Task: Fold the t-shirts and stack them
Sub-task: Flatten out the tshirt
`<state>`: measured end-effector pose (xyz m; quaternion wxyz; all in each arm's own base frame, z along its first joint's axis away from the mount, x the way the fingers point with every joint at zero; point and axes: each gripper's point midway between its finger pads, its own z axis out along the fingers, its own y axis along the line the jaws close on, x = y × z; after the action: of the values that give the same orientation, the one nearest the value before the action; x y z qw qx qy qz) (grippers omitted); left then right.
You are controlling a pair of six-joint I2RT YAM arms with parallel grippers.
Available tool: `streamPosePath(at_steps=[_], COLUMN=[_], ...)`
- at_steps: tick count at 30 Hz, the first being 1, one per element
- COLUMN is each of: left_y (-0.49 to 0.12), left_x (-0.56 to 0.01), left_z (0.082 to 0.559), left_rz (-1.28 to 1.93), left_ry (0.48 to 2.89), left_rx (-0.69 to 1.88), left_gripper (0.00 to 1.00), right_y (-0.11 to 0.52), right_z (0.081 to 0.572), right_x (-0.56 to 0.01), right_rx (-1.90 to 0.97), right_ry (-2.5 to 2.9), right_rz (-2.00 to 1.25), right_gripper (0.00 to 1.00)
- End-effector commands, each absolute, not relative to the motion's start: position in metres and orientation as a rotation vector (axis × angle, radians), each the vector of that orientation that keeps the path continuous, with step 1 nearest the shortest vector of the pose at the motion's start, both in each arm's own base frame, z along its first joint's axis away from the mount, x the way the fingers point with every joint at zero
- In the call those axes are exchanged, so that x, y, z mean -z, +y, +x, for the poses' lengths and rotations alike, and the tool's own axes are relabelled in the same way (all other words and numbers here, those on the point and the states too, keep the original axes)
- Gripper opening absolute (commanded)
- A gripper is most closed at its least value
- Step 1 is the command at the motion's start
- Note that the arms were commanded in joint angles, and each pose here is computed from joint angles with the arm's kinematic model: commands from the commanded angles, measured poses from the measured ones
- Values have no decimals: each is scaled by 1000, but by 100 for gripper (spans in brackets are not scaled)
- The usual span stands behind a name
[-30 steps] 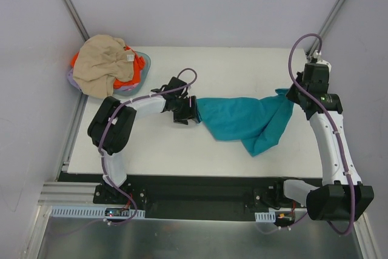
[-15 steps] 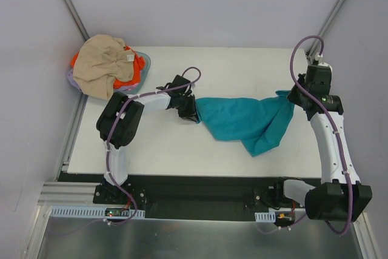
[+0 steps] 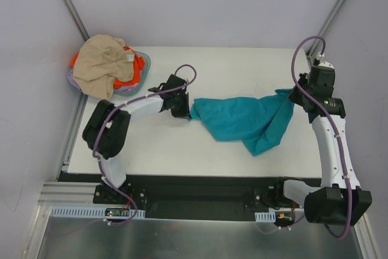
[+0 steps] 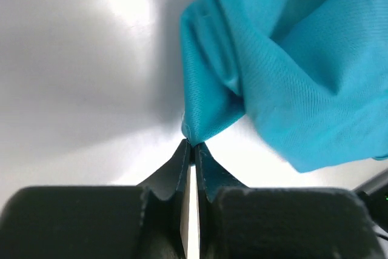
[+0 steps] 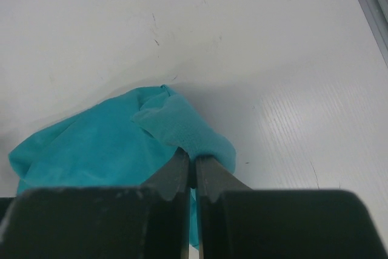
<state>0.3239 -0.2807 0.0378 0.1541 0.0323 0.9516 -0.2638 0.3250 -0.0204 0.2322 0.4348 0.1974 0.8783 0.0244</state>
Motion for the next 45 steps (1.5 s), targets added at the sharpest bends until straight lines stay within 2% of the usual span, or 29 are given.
streamPosePath(at_steps=[1, 3, 7, 10, 13, 20, 27, 30, 33, 37, 40, 41, 42, 43, 44, 45], left_y=[-220, -186, -142, -112, -78, -35, -7, -11, -22, -51, -78, -83, -91, -101, -101, -101], left_x=[-127, -172, -267, -345, -420, -517, -572, -568, -537, -455, -357, -313, -276, -248, -212, -182], left_z=[350, 351, 347, 329, 290, 202, 132, 135, 173, 248, 292, 299, 308, 310, 308, 310], left_rz=[23, -54, -145, -189, -230, -207, -167, -161, -207, -281, -315, -315, -319, -342, -357, -409], left_ry=[2424, 2294, 2029, 1828, 1627, 1330, 1123, 1135, 1247, 1496, 1733, 1837, 1942, 2041, 2142, 2235], left_rx=[400, 263, 157, 151, 182, 326, 432, 441, 378, 245, 184, 158, 153, 252, 263, 261], left_gripper=[0, 0, 0, 0, 0, 0, 0, 0, 0, 0, 6, 12, 19, 31, 58, 74], right_y=[-18, -20, -27, -23, -25, -10, 22, 14, 11, -10, -22, -21, -24, -24, -25, -25], right_z=[322, 313, 292, 271, 242, 182, 132, 130, 158, 244, 315, 332, 361, 377, 389, 408], right_x=[-285, -310, -355, -392, -432, -508, -552, -548, -528, -460, -382, -359, -312, -296, -276, -232], right_rx=[-100, -89, -62, -88, -85, -148, -256, -228, -222, -147, -71, -67, -52, -50, -45, -37], right_ry=[2010, 1937, 1803, 1693, 1569, 1365, 1239, 1245, 1331, 1568, 1789, 1848, 1968, 2010, 2072, 2203], right_rz=[401, 397, 415, 391, 377, 290, 128, 168, 192, 303, 319, 291, 310, 307, 302, 296], right_gripper=[1, 1, 1, 1, 1, 1, 4, 5, 6, 8, 6, 6, 6, 15, 23, 32])
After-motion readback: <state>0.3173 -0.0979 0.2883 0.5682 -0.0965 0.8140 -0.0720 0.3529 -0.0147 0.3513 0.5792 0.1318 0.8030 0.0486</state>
